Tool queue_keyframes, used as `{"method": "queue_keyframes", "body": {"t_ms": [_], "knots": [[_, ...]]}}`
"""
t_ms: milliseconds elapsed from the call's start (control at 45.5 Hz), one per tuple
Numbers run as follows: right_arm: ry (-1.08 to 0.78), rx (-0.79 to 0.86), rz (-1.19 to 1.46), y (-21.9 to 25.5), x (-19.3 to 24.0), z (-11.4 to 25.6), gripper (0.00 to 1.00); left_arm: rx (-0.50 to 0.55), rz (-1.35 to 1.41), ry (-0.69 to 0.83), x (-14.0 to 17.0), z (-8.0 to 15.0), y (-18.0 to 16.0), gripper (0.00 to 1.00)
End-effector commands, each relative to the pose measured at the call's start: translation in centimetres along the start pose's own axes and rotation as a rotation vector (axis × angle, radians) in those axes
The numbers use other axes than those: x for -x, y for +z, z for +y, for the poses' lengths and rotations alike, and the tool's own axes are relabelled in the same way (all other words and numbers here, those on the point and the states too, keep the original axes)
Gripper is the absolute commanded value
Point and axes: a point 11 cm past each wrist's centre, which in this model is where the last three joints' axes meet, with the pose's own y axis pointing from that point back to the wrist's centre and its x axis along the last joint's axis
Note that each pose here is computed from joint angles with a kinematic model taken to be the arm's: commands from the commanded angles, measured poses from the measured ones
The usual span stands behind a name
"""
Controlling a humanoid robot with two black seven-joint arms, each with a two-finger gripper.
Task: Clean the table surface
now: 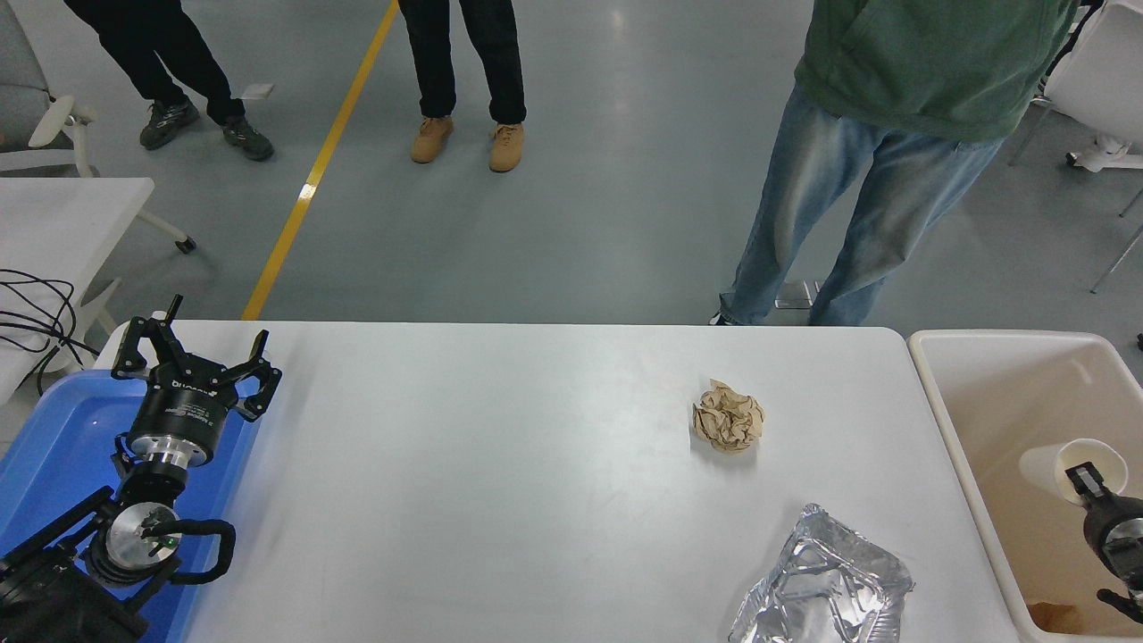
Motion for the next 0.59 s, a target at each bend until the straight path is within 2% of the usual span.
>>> {"method": "queue_keyframes", "body": {"t_ms": [0, 571], "knots": [[0.134, 0.005, 0.028, 0.05, -1.70, 0.10, 1.00, -0.001, -0.001, 0.000, -0.02, 0.01, 0.01, 0.99], [0.153, 0.006, 0.032, 0.11, -2.05, 0.13, 1.00, 0.000, -0.001, 0.000, -0.02, 0.00, 0.05, 0.99]]}}
